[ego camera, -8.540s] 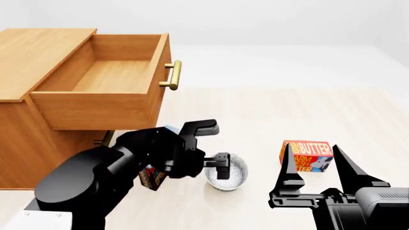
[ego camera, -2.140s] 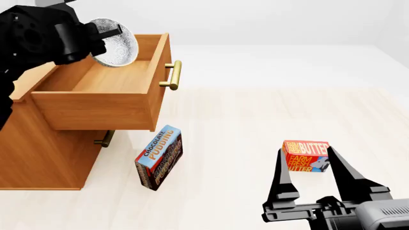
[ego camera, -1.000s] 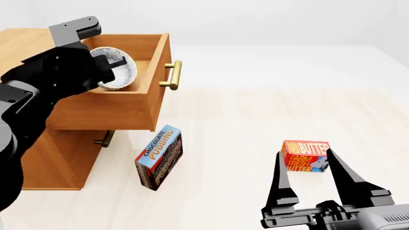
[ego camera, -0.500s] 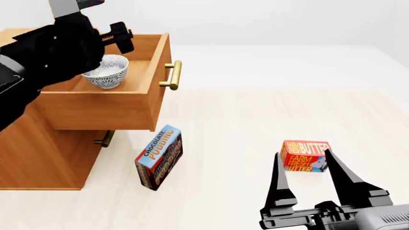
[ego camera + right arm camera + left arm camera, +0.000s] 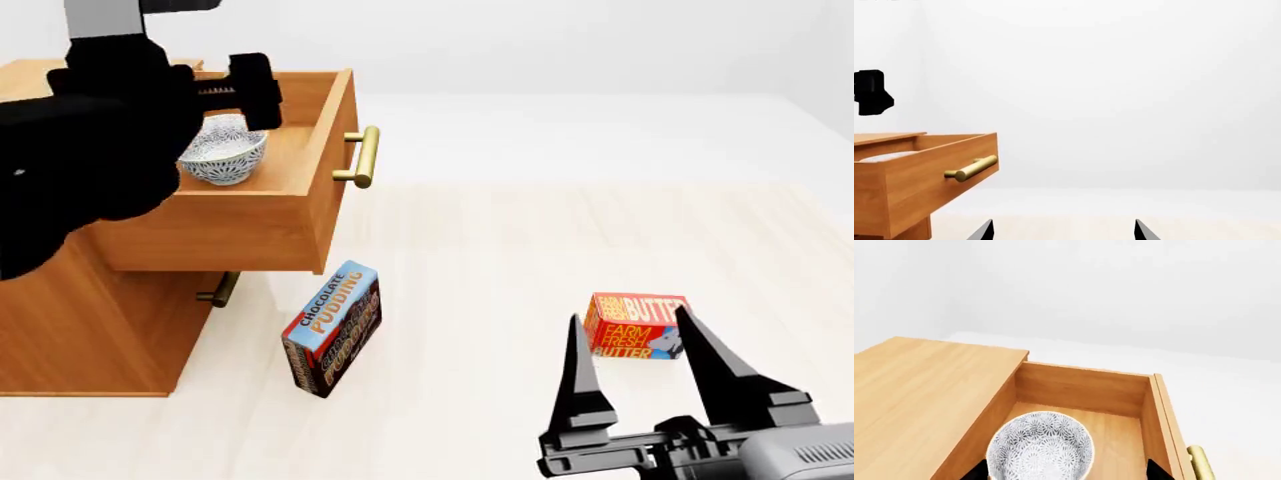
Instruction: Put the bowl in the top drawer of the cabinet.
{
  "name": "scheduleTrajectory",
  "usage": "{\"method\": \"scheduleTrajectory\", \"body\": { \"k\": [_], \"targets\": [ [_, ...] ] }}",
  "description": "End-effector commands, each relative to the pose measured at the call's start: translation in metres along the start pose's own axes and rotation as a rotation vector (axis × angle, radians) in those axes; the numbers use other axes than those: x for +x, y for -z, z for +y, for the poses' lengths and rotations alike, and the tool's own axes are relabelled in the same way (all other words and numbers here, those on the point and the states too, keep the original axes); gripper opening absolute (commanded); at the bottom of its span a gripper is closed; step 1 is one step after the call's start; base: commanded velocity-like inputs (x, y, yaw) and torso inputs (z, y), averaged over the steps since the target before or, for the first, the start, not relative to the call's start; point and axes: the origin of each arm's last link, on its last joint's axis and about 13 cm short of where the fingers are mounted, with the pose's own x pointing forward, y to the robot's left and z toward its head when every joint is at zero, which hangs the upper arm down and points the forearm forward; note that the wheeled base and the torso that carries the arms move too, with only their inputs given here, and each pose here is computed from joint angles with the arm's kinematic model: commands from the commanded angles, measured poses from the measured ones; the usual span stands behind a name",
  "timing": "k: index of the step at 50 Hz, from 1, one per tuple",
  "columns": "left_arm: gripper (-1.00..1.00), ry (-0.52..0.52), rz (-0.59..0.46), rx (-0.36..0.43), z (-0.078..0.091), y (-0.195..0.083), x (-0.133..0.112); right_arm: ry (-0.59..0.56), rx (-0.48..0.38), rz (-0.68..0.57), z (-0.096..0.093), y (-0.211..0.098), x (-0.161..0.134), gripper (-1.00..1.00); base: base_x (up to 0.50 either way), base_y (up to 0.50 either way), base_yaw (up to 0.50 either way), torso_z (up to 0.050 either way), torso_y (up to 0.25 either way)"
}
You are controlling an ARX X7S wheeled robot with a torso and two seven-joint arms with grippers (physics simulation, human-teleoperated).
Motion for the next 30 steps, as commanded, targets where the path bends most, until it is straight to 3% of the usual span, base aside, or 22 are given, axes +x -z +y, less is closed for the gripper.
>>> {"method": "scheduleTrajectory", "body": {
  "k": [1, 9, 20, 30],
  "targets": [
    [1.00, 0.130, -0.059, 0.019, 0.003, 0.042, -0.065, 0.004, 0.001, -0.005, 0.002, -0.003, 0.002, 1.00, 0.00, 0.00, 0.00, 0.000, 0.000],
    [1.00, 0.121, -0.199, 0.079, 0.016, 0.087, -0.099, 0.020, -0.001, -0.012, 0.005, -0.005, 0.004, 1.00, 0.00, 0.00, 0.00, 0.000, 0.000],
    [1.00, 0.171, -0.433, 0.181, 0.035, 0.120, -0.136, 0.055, -0.017, -0.021, 0.008, -0.005, 0.007, 1.00, 0.00, 0.00, 0.00, 0.000, 0.000],
    [1.00, 0.242, -0.607, 0.159, 0.044, 0.146, -0.147, 0.084, -0.039, -0.028, 0.010, -0.003, 0.006, 1.00, 0.00, 0.00, 0.00, 0.000, 0.000]
  ]
}}
